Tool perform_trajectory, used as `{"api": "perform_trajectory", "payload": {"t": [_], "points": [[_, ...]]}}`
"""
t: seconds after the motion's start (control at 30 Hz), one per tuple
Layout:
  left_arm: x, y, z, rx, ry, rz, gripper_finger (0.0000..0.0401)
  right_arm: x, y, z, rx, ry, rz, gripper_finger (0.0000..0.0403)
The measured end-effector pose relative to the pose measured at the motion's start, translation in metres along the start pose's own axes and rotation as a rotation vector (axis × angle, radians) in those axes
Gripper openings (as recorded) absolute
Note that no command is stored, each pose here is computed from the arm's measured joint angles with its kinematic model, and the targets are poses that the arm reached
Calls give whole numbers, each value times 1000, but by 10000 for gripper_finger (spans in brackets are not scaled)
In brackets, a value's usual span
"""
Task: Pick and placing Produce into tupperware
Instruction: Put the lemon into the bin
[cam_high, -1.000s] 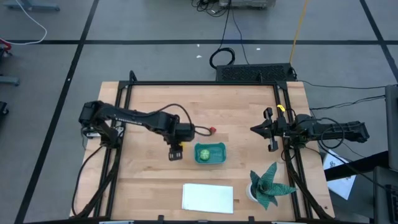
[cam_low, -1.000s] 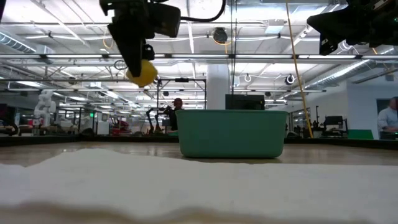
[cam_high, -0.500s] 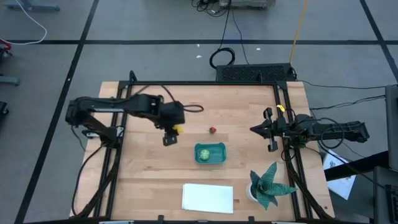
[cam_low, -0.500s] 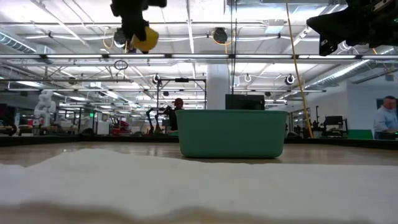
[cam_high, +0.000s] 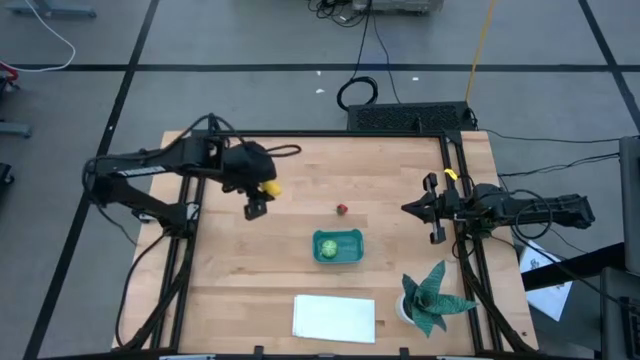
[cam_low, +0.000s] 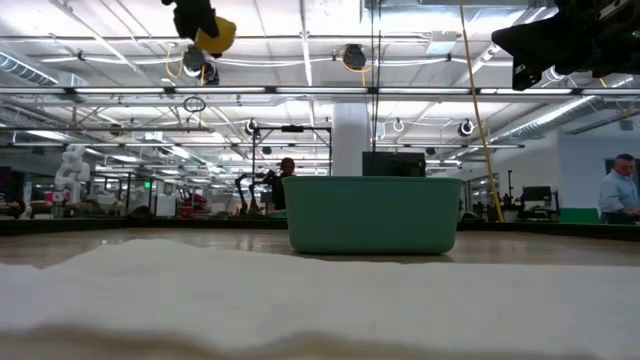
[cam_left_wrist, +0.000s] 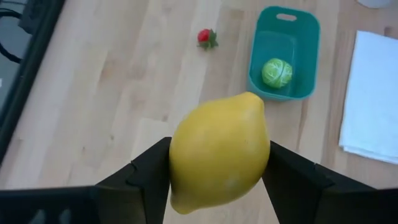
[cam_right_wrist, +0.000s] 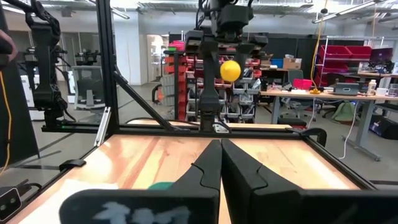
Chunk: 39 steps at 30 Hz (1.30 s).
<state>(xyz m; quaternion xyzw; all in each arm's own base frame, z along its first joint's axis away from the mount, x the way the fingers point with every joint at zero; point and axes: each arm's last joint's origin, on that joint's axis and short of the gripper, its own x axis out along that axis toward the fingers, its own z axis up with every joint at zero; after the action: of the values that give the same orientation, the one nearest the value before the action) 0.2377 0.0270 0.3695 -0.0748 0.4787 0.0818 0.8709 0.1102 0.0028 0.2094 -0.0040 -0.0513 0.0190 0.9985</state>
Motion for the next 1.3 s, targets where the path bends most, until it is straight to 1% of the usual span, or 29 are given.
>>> {"api": "perform_trajectory", "payload": {"t": [0.27, 0.47, 0.57, 0.7, 0.93, 1.0, 1.1, 1.3], "points": [[-23, 13, -8, -16, -68, 21, 216, 0, 0, 0, 0, 1, 0, 0], [-23, 13, -5, -32, -92, 3, 216, 0, -1, 0, 0, 1, -46, 0], [-17, 11, 3, -40, -133, -57, 216, 0, -1, 0, 0, 1, -50, 0], [-5, 9, 14, -53, -151, -115, 216, 0, -1, 0, 7, 1, -49, 0], [27, 6, 28, -51, -101, -196, 216, 0, -1, 0, 7, 1, -49, 0], [34, 5, 33, -48, -105, -225, 216, 0, -1, 0, 7, 1, -49, 0], [43, 4, 39, -48, -82, -234, 216, 0, -1, 0, 7, 1, -49, 0], [49, 0, 61, -7, -90, -257, 216, 0, -1, 0, 7, 1, -49, 0]]}}
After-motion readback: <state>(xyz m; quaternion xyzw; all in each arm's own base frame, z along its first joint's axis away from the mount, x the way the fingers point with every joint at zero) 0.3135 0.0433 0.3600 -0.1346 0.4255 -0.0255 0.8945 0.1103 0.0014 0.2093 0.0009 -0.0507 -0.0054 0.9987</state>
